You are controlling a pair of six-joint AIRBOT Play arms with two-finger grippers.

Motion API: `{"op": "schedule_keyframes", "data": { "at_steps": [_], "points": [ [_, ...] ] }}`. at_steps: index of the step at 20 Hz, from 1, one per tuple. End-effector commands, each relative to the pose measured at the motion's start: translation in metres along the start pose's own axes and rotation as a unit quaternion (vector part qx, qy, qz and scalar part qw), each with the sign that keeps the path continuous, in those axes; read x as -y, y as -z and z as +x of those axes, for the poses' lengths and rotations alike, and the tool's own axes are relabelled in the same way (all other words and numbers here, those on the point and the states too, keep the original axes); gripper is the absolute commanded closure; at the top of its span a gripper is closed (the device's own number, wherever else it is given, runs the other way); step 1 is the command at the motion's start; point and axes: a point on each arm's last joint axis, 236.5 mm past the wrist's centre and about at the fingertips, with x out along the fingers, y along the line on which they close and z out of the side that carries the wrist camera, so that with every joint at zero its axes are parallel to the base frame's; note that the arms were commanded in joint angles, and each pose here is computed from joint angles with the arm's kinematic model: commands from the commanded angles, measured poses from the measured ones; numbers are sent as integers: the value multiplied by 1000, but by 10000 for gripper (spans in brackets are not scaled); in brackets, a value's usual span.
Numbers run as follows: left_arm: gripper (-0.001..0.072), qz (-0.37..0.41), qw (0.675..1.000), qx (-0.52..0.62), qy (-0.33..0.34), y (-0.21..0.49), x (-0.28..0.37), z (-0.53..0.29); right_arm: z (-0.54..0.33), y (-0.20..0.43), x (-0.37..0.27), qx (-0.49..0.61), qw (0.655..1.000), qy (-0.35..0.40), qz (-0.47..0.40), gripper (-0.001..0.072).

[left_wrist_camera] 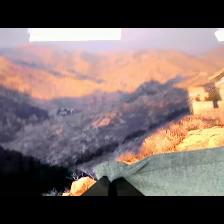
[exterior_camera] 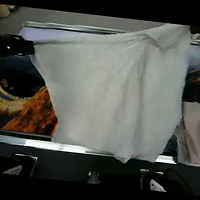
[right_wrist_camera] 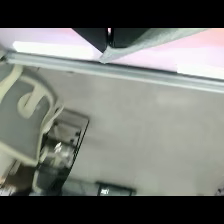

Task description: Fold the shirts.

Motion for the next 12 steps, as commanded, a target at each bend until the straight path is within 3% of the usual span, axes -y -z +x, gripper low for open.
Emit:
{"op": "schedule_keyframes", "data": {
  "at_steps": [1,4,7,8,9,10,12],
  "points": [
    [678,-55,996,-71,6,41,-1,87,65,107,-29,-111,986,-27,126,689],
    [678,-89,989,-116,34,70,18,131,74,197,-58,-244,957,-55,150,688],
    [677,-129,971,-192,65,112,42,152,58,265,-75,-354,927,-98,76,688],
    [624,-144,964,-207,80,118,50,154,53,275,-75,-372,920,-108,58,614],
    [351,-148,961,-215,91,120,54,151,47,278,-72,-384,915,-110,55,305],
    [83,-144,959,-226,91,121,50,146,38,276,-67,-392,911,-118,39,59],
    [72,-95,949,-288,87,135,28,121,13,272,-41,-416,900,-133,-6,180]
  ]
}}
